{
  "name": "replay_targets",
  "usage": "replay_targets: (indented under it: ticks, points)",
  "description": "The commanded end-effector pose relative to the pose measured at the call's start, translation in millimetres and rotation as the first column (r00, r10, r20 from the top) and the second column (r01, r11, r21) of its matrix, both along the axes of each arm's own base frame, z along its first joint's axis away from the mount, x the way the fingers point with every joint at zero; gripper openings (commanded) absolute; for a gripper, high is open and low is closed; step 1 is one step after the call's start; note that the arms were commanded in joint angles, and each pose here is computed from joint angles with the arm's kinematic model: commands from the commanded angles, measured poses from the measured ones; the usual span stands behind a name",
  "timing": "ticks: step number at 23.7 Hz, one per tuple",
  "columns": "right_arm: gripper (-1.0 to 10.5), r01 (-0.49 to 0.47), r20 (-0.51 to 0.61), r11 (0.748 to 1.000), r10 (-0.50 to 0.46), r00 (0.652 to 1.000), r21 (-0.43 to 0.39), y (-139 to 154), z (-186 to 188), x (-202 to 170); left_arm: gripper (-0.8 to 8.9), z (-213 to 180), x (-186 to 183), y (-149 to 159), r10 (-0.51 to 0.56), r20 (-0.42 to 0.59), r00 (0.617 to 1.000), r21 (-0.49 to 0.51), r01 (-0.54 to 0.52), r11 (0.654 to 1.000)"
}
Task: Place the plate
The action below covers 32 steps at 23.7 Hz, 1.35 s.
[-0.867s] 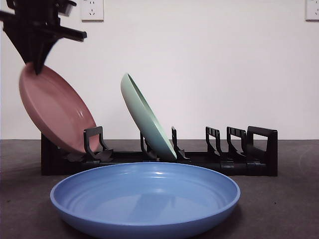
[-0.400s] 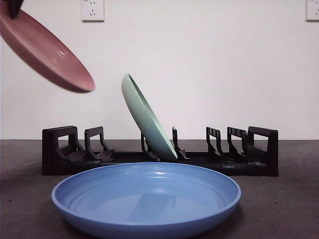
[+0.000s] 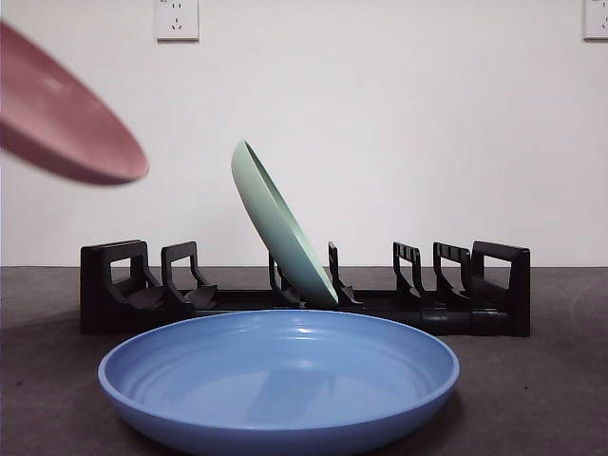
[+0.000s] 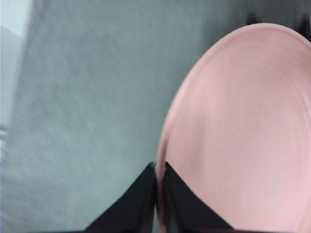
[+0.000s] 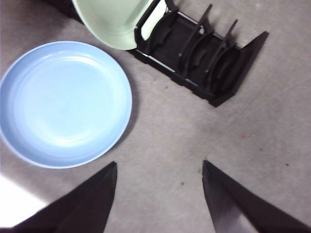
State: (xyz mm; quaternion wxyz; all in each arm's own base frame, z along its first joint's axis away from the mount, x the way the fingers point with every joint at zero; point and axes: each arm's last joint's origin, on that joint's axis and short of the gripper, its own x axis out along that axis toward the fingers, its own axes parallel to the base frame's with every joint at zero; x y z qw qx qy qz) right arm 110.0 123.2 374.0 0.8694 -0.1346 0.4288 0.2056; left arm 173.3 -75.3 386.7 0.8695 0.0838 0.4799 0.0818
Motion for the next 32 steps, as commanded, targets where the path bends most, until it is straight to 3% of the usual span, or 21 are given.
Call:
replay_targets:
  ticks: [1,4,15,24,32]
  points:
    - [2.8,0.007,0.021,1.0,-0.007,1.0,0.004,2,4,0,0.08,-13,-16,-5,-0.034,0.017,0.999,-0.188,0.036,0.981]
    - [2.8,0.008,0.021,1.0,-0.008,1.0,0.005,2,4,0,0.08,-30,-27,-6,-0.067,-0.005,0.998,-0.304,0.063,0.951]
    - [2.8,0.007,0.02,1.0,-0.007,1.0,0.004,2,4,0,0.08,-114,-13,-43,-0.184,-0.106,0.977,-0.517,0.104,0.849]
    - [2.8,0.008,0.021,1.0,-0.008,1.0,0.005,2,4,0,0.08,-165,24,-76,-0.198,-0.181,0.963,-0.479,0.09,0.873]
    - [2.8,0.013,0.018,1.0,-0.014,1.0,0.009,2,4,0,0.08,-188,33,-94,-0.231,-0.215,0.949,-0.458,0.111,0.882]
